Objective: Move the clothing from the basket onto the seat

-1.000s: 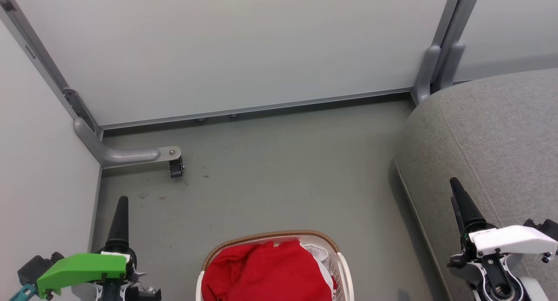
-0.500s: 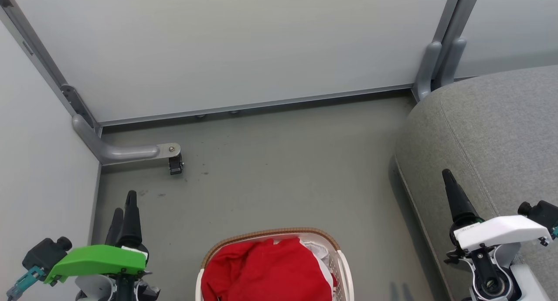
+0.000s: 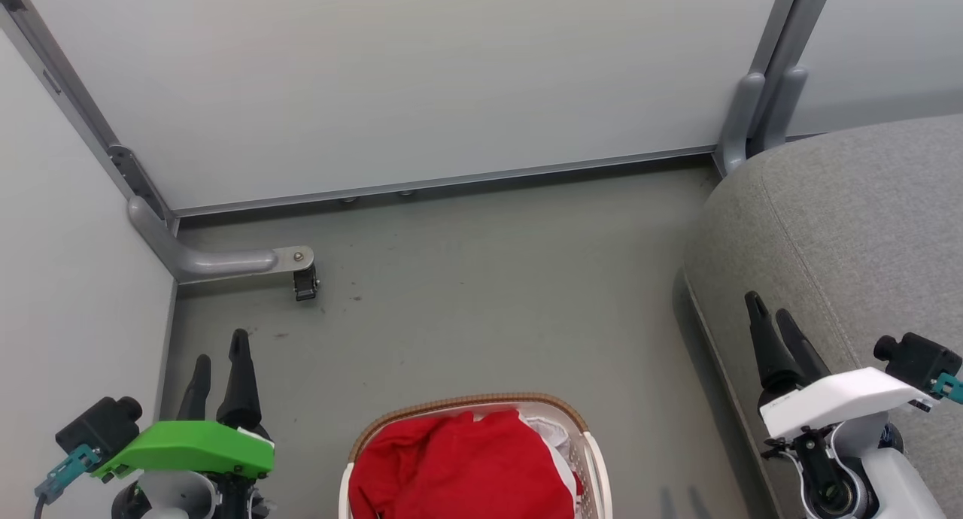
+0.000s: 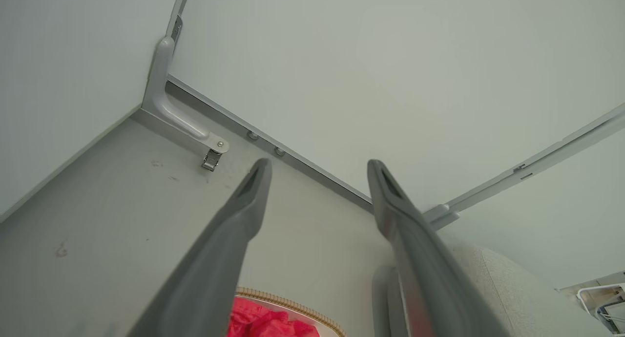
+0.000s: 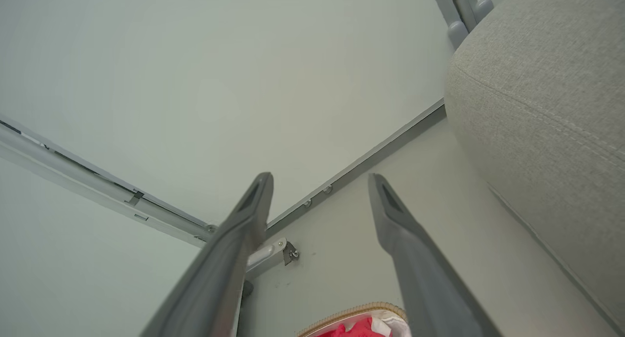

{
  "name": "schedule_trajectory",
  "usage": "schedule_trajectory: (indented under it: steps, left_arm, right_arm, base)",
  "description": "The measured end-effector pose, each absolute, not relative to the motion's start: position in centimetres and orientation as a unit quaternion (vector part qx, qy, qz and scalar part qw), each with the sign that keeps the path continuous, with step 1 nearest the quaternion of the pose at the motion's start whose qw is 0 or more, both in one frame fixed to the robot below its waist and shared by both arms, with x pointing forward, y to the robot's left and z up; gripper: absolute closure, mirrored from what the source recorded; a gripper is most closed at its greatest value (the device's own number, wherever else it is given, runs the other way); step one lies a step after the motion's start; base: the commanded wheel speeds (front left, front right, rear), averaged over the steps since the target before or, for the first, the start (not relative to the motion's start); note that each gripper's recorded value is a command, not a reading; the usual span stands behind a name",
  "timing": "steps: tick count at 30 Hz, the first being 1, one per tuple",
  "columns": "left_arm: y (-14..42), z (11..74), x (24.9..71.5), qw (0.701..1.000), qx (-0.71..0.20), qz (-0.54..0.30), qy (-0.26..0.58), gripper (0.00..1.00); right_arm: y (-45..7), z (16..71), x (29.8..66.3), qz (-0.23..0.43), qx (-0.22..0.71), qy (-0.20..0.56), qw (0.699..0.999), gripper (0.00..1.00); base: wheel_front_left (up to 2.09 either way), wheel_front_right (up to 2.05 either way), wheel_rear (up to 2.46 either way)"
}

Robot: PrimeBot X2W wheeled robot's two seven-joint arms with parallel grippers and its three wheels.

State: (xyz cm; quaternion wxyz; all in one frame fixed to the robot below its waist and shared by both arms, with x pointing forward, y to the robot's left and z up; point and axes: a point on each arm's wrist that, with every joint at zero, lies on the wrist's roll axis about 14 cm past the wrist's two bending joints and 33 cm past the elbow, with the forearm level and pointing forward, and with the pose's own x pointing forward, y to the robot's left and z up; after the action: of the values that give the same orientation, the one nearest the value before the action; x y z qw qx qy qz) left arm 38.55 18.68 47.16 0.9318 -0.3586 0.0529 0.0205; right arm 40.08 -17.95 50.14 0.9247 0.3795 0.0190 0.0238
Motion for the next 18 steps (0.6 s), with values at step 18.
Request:
schedule_trajectory:
  steps: [18]
  left_arm:
    - [17.96,46.98,38.33,0.971,-0.23,-0.002,0.056,0.0]
  right_arm:
    - [-17.33,50.26,39.94,0.043,0.266,0.01,0.963,0.0]
  base:
    - [0.0,0.0,0.0]
